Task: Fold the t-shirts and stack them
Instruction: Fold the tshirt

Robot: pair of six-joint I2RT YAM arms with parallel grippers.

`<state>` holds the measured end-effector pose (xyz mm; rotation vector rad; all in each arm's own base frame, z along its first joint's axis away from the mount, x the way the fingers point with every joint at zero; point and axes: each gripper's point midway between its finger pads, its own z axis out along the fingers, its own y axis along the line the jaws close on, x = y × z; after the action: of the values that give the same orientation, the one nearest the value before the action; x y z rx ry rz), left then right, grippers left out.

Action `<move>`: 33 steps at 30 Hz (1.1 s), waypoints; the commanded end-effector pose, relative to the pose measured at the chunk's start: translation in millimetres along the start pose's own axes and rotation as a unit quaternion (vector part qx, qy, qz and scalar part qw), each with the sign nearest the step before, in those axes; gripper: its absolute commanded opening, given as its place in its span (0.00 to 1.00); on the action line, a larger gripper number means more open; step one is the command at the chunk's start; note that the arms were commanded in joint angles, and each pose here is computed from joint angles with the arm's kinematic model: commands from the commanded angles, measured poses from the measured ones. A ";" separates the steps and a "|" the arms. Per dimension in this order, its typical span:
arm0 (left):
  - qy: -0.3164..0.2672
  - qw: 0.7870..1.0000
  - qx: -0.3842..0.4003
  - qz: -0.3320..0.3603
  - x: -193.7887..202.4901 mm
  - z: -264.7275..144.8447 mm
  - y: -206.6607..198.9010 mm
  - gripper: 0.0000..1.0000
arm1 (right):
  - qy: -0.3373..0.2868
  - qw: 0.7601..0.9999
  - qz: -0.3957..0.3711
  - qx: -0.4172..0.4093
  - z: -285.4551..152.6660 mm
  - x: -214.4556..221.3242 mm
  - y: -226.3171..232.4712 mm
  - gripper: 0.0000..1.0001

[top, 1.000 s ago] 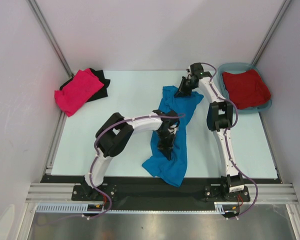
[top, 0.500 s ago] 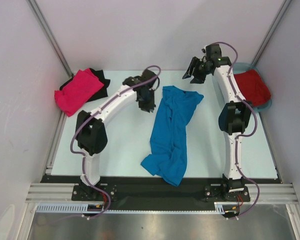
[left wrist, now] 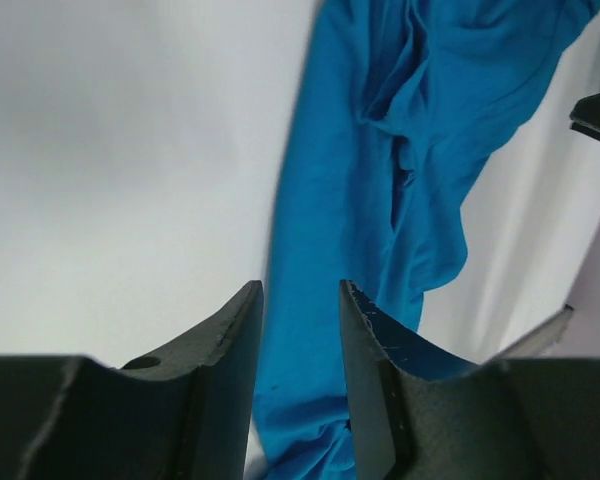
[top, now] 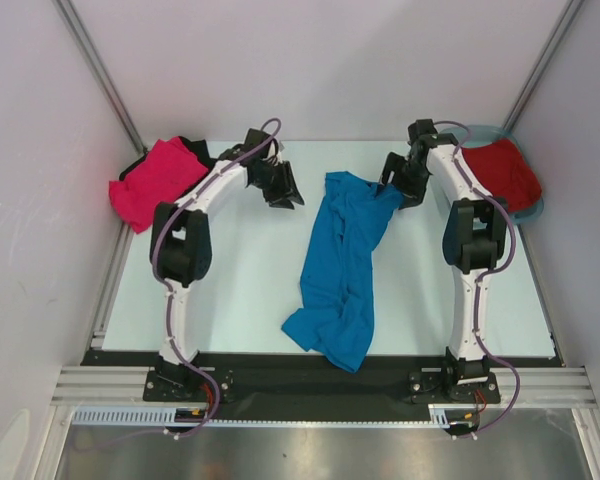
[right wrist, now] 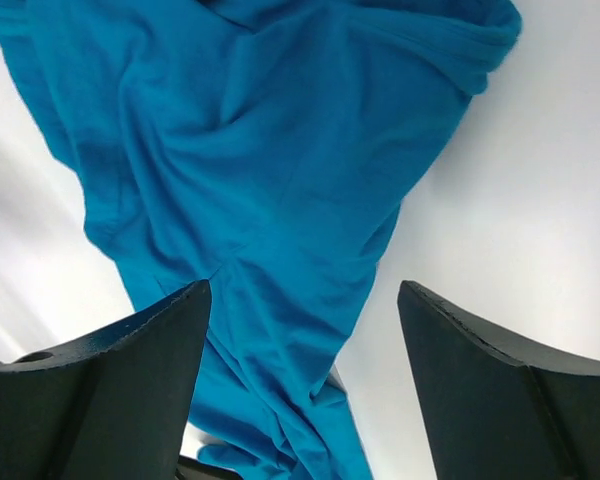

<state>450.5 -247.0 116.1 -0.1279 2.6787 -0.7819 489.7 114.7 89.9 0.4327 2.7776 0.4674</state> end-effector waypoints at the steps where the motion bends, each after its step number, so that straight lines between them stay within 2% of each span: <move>1: 0.011 0.995 0.104 0.003 -17.5 12.5 -19.4 0.42 | -0.044 0.999 0.012 -0.014 -27.1 -14.2 6.6 0.82; 10: -0.012 0.991 0.127 -0.031 -53.7 35.0 10.4 0.43 | -0.042 0.998 0.045 -0.001 -1.9 -18.6 -5.7 0.83; 13: -0.036 0.989 0.141 -0.035 -73.4 36.8 7.7 0.44 | -0.047 0.997 0.056 0.011 1.7 -22.3 -13.4 0.83; 17: -0.067 0.976 0.203 -0.030 -105.0 39.9 -13.9 0.44 | -0.053 0.995 0.075 0.032 8.2 -27.2 -26.7 0.83; 21: -0.068 0.962 0.262 -0.029 -122.3 46.3 -32.3 0.46 | -0.060 0.994 0.084 0.039 12.7 -31.3 -31.6 0.83; 25: -0.061 0.953 0.293 -0.043 -124.8 55.8 -37.2 0.48 | -0.057 0.994 0.089 0.033 15.8 -31.4 -29.7 0.83; 33: -0.018 0.959 0.279 -0.040 -91.5 83.6 -34.3 0.49 | -0.043 0.994 0.088 0.052 21.7 -22.9 -38.2 0.83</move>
<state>574.8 -282.6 81.1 -0.2039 2.3509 -1.4514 508.5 80.8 66.5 0.6953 2.6962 0.3661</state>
